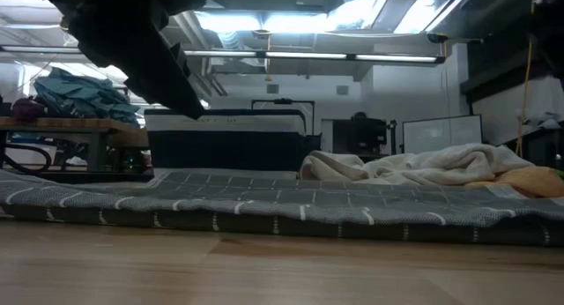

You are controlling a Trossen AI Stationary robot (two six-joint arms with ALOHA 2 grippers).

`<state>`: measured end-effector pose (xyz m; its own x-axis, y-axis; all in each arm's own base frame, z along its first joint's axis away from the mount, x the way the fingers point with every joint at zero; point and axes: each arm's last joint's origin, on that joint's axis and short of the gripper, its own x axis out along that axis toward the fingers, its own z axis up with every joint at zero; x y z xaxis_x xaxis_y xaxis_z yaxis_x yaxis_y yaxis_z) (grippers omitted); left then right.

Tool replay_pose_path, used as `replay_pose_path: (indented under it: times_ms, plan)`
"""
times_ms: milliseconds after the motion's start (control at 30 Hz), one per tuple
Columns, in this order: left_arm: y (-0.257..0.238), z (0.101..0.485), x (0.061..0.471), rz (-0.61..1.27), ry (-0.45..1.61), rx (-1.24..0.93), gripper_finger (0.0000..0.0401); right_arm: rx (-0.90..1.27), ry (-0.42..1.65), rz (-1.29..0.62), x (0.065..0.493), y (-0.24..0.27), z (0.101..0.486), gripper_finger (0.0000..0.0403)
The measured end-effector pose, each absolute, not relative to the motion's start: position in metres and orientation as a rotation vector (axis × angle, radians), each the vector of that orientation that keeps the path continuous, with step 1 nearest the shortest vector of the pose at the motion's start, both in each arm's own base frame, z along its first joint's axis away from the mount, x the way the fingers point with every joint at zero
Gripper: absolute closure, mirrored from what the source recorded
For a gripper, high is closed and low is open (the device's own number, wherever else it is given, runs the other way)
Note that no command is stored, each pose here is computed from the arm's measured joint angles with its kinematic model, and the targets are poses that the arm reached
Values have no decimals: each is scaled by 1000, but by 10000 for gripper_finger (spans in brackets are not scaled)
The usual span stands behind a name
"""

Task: Fold towel
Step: Fold the gray patterned towel

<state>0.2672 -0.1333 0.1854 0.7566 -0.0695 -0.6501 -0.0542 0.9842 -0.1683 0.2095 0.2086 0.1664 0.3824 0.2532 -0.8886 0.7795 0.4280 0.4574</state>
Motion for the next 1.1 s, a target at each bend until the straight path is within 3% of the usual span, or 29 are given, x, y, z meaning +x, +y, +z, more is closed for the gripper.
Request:
replay_pose_path:
  times_ms: [233, 700, 800, 1100]
  plan:
    - [-132, 182, 265, 9, 755, -192, 258, 1131, 1493, -418, 199, 210, 164, 379]
    - [-132, 182, 264, 12, 759, -192, 258, 1123, 1518, -421, 198, 209, 163, 374]
    - [-131, 181, 263, 16, 773, -185, 258, 1129, 1544, -414, 197, 210, 164, 347]
    - [-130, 179, 262, 18, 796, -138, 258, 1156, 1551, -438, 197, 210, 164, 214]
